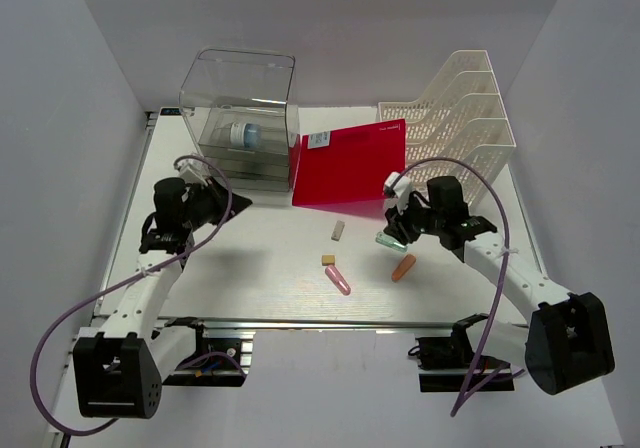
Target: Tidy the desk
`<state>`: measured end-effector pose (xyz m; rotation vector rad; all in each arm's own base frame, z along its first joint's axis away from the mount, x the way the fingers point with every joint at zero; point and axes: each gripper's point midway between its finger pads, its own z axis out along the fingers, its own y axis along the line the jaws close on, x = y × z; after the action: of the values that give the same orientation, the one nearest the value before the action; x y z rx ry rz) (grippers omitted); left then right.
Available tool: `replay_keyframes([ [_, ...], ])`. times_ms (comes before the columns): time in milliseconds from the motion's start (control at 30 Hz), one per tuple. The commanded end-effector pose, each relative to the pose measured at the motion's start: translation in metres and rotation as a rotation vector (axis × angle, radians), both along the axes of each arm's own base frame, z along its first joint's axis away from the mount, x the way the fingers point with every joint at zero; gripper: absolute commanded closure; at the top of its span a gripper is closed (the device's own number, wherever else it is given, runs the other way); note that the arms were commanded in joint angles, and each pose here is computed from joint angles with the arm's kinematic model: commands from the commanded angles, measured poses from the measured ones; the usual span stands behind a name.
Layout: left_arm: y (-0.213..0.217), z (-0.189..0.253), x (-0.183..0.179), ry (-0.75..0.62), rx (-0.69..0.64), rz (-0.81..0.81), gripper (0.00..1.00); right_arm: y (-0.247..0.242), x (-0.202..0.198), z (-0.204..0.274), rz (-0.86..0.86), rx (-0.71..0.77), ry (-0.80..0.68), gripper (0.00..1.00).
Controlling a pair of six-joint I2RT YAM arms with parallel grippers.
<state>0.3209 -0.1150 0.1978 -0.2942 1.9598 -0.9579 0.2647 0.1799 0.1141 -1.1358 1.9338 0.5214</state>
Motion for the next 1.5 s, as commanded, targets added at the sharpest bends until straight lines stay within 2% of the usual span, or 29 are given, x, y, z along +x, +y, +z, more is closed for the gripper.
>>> replay_keyframes([
  [0, -0.017, -0.036, -0.055, 0.211, 0.039, -0.145, 0.83, -0.02, 0.032, 0.025, -0.17, 0.041, -0.049, 0.56],
  [67, -0.02, -0.037, -0.066, 0.226, 0.08, -0.167, 0.7, -0.028, 0.037, 0.032, -0.219, 0.077, -0.038, 0.46],
  [100, -0.02, -0.036, -0.067, 0.223, 0.097, -0.163, 0.58, -0.032, 0.039, 0.034, -0.235, 0.09, -0.031, 0.38],
  [133, -0.021, -0.038, -0.069, 0.229, 0.108, -0.175, 0.54, -0.037, 0.04, 0.036, -0.245, 0.103, -0.022, 0.34],
  [200, -0.032, -0.043, -0.079, 0.261, 0.119, -0.222, 0.45, -0.039, 0.038, 0.037, -0.239, 0.131, 0.004, 0.33],
  [300, -0.052, -0.052, -0.09, 0.311, 0.147, -0.286, 0.41, -0.043, 0.037, 0.038, -0.243, 0.159, 0.043, 0.34],
  [467, -0.085, -0.073, -0.103, 0.394, 0.265, -0.338, 0.37, -0.054, 0.039, 0.032, -0.264, 0.155, 0.072, 0.39],
  [533, -0.109, -0.077, -0.12, 0.42, 0.314, -0.396, 0.36, -0.055, 0.037, 0.031, -0.262, 0.158, 0.08, 0.41],
  [633, -0.128, -0.094, -0.137, 0.458, 0.412, -0.375, 0.36, -0.056, 0.037, 0.028, -0.252, 0.152, 0.079, 0.43],
  [700, -0.129, -0.102, -0.136, 0.483, 0.44, -0.257, 0.36, -0.058, 0.037, 0.027, -0.251, 0.14, 0.072, 0.44],
  [767, -0.141, -0.104, -0.144, 0.47, 0.464, -0.242, 0.35, -0.06, 0.037, 0.027, -0.251, 0.135, 0.061, 0.44],
  [800, -0.145, -0.112, -0.146, 0.508, 0.472, -0.207, 0.3, -0.06, 0.036, 0.027, -0.249, 0.132, 0.055, 0.45],
  [833, -0.153, -0.113, -0.152, 0.511, 0.494, -0.217, 0.29, -0.06, 0.037, 0.028, -0.246, 0.133, 0.047, 0.45],
  [967, -0.179, -0.114, -0.148, 0.533, 0.547, -0.15, 0.27, -0.06, 0.036, 0.029, -0.24, 0.129, 0.034, 0.45],
  [1000, -0.19, -0.11, -0.137, 0.521, 0.545, -0.103, 0.27, -0.062, 0.036, 0.031, -0.242, 0.128, 0.023, 0.44],
  [1067, -0.19, -0.115, -0.138, 0.56, 0.58, -0.036, 0.23, -0.064, 0.036, 0.033, -0.25, 0.128, 0.015, 0.44],
  [1100, -0.197, -0.108, -0.131, 0.553, 0.576, -0.013, 0.23, -0.064, 0.036, 0.035, -0.247, 0.132, 0.007, 0.44],
  [1133, -0.196, -0.121, -0.135, 0.587, 0.624, -0.005, 0.22, -0.064, 0.036, 0.035, -0.247, 0.132, 0.004, 0.44],
  [1200, -0.2, -0.123, -0.134, 0.629, 0.624, 0.04, 0.23, -0.064, 0.036, 0.038, -0.244, 0.135, -0.009, 0.44],
  [1300, -0.201, -0.14, -0.14, 0.667, 0.69, 0.072, 0.24, -0.066, 0.036, 0.04, -0.249, 0.138, -0.018, 0.44],
  [1467, -0.211, -0.143, -0.138, 0.688, 0.7, 0.119, 0.25, -0.066, 0.035, 0.042, -0.247, 0.146, -0.021, 0.44],
])
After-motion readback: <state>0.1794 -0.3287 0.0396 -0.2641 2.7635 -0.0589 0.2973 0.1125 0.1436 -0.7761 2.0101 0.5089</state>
